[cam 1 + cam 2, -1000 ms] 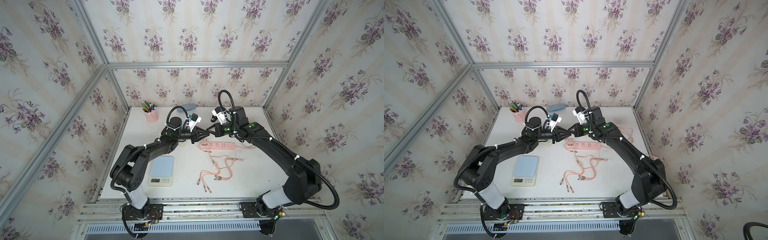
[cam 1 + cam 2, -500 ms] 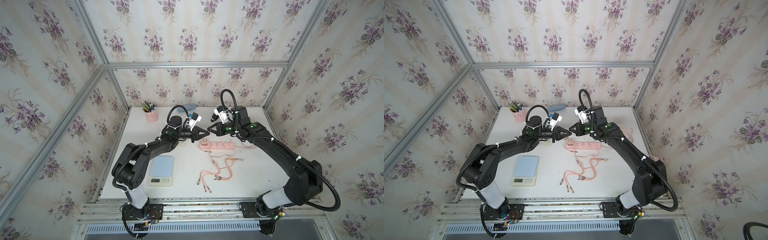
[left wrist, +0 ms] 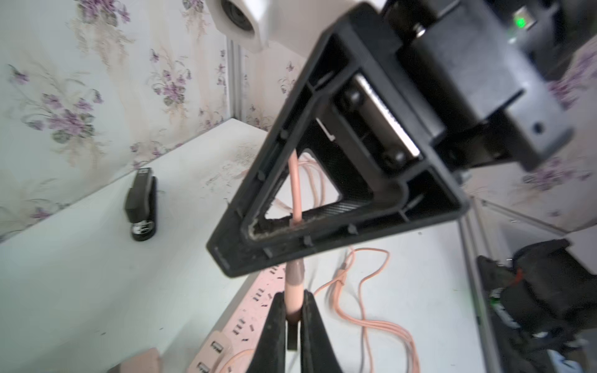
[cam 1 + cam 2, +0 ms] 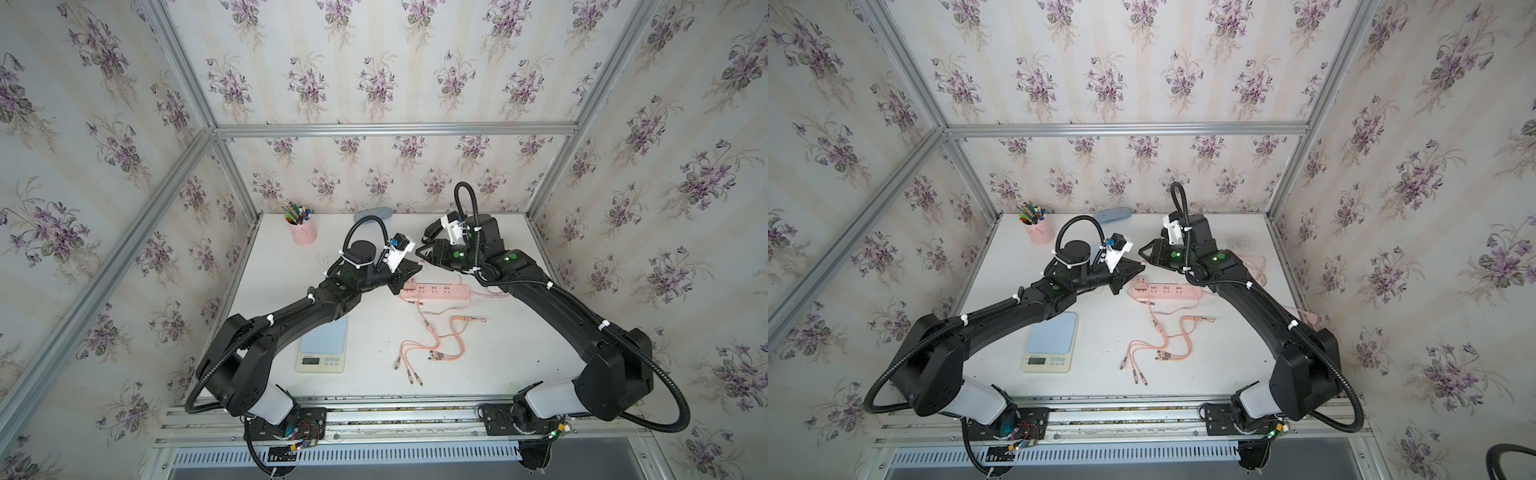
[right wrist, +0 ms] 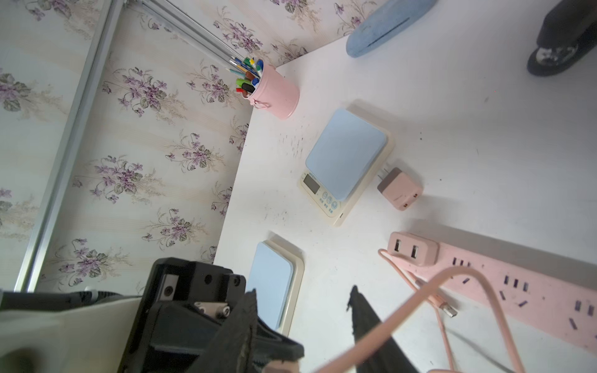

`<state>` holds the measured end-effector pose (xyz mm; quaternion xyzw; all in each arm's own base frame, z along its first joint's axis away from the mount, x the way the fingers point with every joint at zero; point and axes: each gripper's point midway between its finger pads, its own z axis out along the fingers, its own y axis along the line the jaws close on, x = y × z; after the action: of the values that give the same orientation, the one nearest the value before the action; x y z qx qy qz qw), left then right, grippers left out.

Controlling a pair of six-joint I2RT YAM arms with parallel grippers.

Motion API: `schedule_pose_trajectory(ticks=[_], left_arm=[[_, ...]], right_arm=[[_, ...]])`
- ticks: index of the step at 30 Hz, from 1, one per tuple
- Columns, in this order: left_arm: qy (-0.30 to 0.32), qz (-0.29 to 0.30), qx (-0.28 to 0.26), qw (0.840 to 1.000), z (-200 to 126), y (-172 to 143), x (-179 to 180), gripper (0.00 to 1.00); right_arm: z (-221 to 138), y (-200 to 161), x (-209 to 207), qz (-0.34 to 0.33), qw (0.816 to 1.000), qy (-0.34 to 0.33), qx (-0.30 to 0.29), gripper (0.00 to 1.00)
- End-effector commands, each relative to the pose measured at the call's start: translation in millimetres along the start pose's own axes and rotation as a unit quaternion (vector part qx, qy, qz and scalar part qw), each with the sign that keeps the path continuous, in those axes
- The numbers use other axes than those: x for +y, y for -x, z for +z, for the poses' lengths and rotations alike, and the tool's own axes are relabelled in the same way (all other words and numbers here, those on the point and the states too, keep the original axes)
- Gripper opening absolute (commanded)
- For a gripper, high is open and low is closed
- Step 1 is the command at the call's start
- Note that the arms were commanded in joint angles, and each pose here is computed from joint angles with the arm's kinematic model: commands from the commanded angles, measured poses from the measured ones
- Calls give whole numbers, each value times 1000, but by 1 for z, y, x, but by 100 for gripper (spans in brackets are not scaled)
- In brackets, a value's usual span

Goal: Charge the electronic scale
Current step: Adjust the charging cable.

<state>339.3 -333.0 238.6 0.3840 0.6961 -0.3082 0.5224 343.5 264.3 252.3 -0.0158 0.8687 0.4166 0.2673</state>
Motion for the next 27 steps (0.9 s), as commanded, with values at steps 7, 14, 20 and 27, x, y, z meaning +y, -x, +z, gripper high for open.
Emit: schedule_pose_trajectory(ticks=[7, 14, 20, 27], left_arm=[[169, 177, 79, 966, -5, -15, 20, 0], [189, 208, 92, 955, -2, -17, 16, 0], [207, 242, 99, 943, -2, -17, 13, 0], [204, 292, 81, 931, -2, -20, -1, 0]], right_arm=[[3, -8, 6, 70, 998, 3, 11, 31], [14, -28, -2, 82, 995, -19, 48, 16], [20, -37, -14, 88, 993, -41, 72, 9], [25, -31, -7, 83, 994, -20, 62, 0]])
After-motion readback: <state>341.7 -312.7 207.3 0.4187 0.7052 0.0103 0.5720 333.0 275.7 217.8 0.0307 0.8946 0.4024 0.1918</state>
